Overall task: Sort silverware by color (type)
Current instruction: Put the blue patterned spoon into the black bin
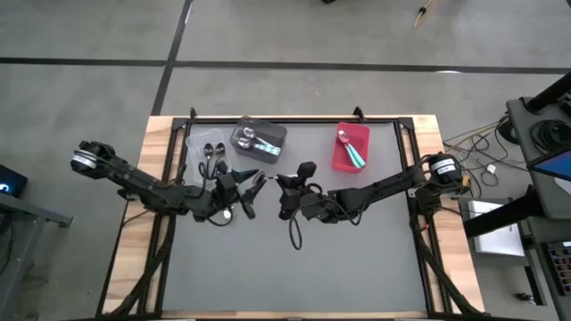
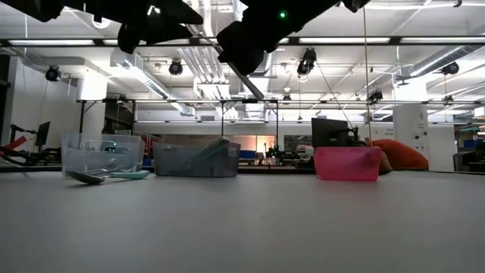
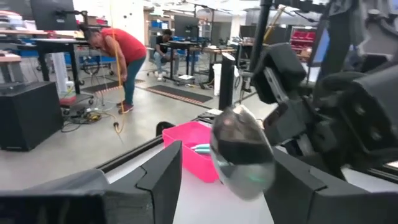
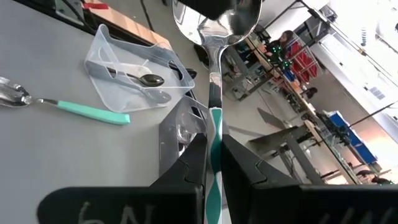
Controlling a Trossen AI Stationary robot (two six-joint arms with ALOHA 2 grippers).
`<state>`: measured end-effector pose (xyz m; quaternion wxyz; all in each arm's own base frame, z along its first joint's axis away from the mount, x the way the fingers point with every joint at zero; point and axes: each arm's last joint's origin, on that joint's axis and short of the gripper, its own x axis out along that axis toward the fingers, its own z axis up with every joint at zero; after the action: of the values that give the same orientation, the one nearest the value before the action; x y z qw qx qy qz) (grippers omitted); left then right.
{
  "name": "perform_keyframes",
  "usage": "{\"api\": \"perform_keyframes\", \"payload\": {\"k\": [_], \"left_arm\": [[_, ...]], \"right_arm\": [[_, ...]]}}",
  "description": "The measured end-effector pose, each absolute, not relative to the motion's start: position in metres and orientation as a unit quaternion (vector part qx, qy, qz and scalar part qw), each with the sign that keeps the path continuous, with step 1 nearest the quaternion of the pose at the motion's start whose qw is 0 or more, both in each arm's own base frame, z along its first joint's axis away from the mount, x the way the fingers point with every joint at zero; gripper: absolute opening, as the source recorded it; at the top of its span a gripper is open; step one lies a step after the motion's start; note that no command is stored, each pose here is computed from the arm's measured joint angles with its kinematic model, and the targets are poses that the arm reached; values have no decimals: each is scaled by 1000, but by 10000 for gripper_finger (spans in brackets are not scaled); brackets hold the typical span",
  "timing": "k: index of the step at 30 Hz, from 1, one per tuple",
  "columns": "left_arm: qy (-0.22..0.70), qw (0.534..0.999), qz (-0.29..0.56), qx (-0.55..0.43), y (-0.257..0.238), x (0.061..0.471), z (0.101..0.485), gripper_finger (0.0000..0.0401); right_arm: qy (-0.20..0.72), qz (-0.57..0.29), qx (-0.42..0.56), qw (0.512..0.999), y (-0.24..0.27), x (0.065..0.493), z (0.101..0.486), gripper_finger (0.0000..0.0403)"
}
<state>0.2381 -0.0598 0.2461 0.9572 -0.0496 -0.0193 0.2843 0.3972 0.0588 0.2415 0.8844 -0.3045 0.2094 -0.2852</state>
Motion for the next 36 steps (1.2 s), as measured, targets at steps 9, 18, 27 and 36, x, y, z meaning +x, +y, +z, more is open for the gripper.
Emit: {"api": "perform_keyframes", "payload": {"k": [9,18,27,36], "left_arm": [[-25,942,331,-52,-57,241,242,64],[-35,936,344,-61,-56,241,245,2],[-60,929,356,-86,-56,239,249,1],[-79,915,383,-103,-51,230,261,0]], "right_arm": [[211,-286,-304,884,58,397,241,16],[204,-296,-276,891,51,398,241,42],[192,-293,-238,906,47,400,241,79],[183,-303,-224,908,42,398,246,88]]}}
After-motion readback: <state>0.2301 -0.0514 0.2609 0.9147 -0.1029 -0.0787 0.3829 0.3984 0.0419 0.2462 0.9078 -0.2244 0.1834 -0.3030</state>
